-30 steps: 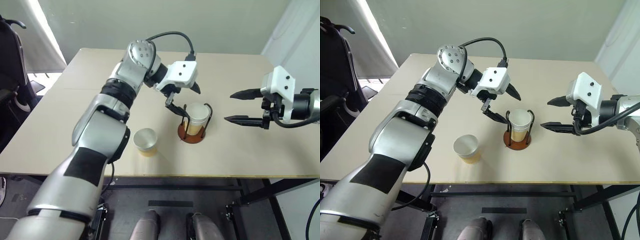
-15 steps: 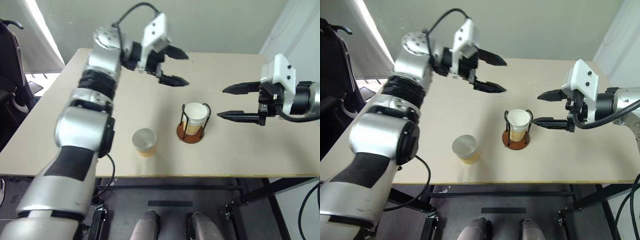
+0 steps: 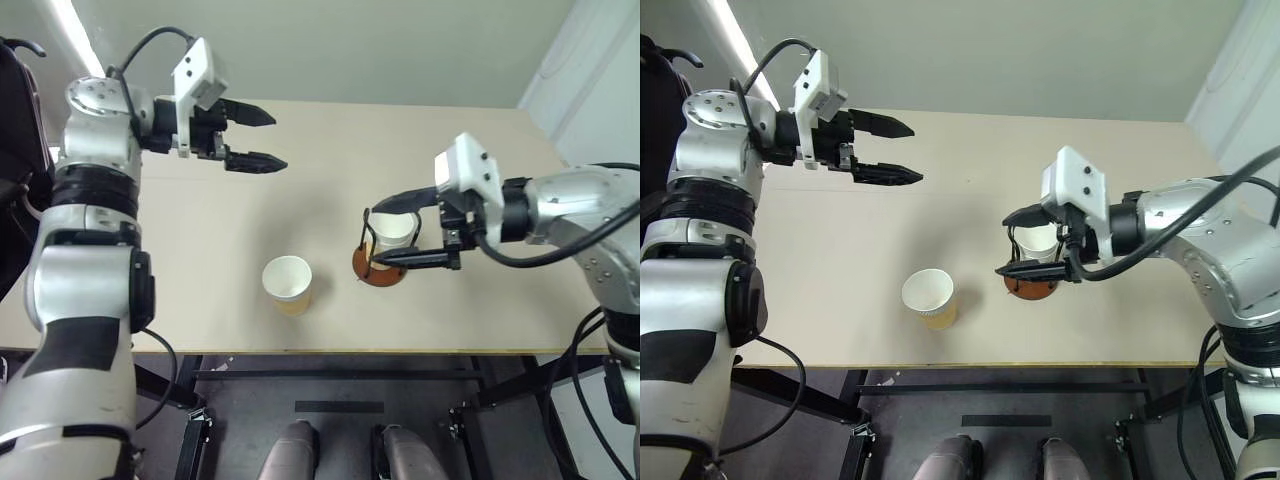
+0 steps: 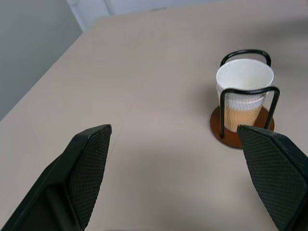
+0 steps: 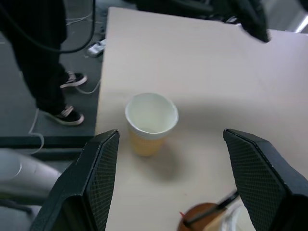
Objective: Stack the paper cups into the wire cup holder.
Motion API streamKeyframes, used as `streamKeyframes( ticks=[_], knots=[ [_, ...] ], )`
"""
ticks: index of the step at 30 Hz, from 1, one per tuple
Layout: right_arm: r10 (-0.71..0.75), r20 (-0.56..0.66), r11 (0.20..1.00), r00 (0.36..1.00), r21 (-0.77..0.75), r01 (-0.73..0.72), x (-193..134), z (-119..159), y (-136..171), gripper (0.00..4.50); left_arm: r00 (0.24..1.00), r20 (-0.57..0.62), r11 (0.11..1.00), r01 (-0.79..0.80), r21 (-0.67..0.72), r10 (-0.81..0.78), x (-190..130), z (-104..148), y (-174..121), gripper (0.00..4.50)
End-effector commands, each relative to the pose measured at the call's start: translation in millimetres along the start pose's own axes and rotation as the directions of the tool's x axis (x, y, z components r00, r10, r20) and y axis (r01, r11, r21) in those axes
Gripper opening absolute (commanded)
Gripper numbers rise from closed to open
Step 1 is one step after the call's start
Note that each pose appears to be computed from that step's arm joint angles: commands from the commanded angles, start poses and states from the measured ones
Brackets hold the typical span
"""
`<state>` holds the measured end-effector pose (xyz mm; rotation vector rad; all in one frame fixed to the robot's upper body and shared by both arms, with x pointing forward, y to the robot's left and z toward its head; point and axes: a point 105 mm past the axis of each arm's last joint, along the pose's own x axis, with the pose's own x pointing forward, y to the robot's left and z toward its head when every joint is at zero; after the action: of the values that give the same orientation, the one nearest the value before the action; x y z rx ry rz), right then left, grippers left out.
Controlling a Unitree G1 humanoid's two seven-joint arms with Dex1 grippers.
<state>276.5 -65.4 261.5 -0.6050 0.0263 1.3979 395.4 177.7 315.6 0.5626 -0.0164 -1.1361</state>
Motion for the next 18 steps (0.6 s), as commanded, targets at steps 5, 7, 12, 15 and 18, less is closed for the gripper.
streamKeyframes(
  ticks=[5, 7, 12, 15, 18],
  knots=[
    [0.067, -0.119, 0.978, 0.991, -0.191, -0.089, 31, -15, -1, 3.48, 0.996, 0.079, 0.999, 0.03, 0.026, -0.032, -18, 15, -8, 4.47],
    [0.082, -0.164, 0.965, 0.983, -0.233, -0.12, 39, -24, 0, 3.48, 0.996, 0.085, 0.999, 0.028, 0.017, -0.029, -19, 17, -8, 4.47],
    [0.128, -0.212, 0.939, 0.969, -0.288, -0.186, 58, -35, 5, 3.48, 0.997, 0.072, 0.999, 0.034, 0.0, -0.034, -21, 17, -10, 4.47],
    [0.147, -0.224, 0.926, 0.963, -0.312, -0.214, 66, -37, 8, 3.48, 0.997, 0.07, 0.999, 0.039, -0.007, -0.038, -22, 18, -11, 4.47],
    [0.163, -0.228, 0.913, 0.96, -0.333, -0.235, 75, -36, 10, 3.48, 0.995, 0.069, 0.997, 0.068, -0.023, -0.067, -21, 18, -14, 4.47]
  ],
)
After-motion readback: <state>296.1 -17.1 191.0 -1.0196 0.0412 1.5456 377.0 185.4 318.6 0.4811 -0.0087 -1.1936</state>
